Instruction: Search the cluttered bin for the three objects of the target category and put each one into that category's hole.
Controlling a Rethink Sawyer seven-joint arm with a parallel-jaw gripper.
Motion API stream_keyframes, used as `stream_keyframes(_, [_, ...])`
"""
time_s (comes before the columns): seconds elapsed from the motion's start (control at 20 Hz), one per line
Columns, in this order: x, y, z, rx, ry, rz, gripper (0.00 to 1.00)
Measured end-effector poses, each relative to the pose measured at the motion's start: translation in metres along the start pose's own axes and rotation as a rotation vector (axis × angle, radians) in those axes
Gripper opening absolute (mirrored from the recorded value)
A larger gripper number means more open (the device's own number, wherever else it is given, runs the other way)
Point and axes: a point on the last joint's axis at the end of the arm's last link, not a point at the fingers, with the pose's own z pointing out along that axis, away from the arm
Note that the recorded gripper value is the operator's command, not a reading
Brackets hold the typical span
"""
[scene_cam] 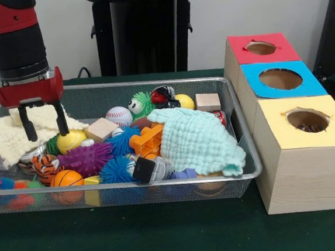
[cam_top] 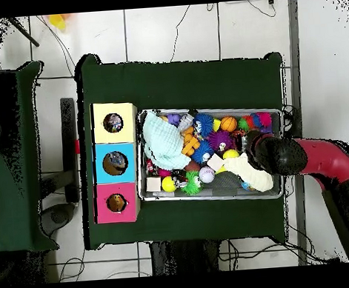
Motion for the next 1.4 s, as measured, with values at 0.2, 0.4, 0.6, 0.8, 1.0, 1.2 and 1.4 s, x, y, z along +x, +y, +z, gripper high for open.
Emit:
stream_keyframes(0.2, [-0.005, -0.003, 0.014, 0.019, -0.034, -0.025, 1.00])
stream_keyframes(0.4, [-0.010, -0.005, 0.028, 0.029, -0.061, -0.039, 1.00])
stream_keyframes(0.6, [-0.012, -0.005, 0.040, 0.021, -0.070, -0.032, 1.00])
stream_keyframes(0.8, [-0.010, -0.003, 0.055, -0.004, -0.070, -0.015, 0.00])
stream_keyframes(1.0, [-0.009, -0.002, 0.060, -0.021, -0.073, -0.005, 0.00])
stream_keyframes(1.2, [-0.008, -0.006, 0.061, -0.035, -0.089, 0.012, 0.00])
stream_keyframes(1.4, [-0.007, -0.019, 0.059, -0.034, -0.110, 0.032, 0.00])
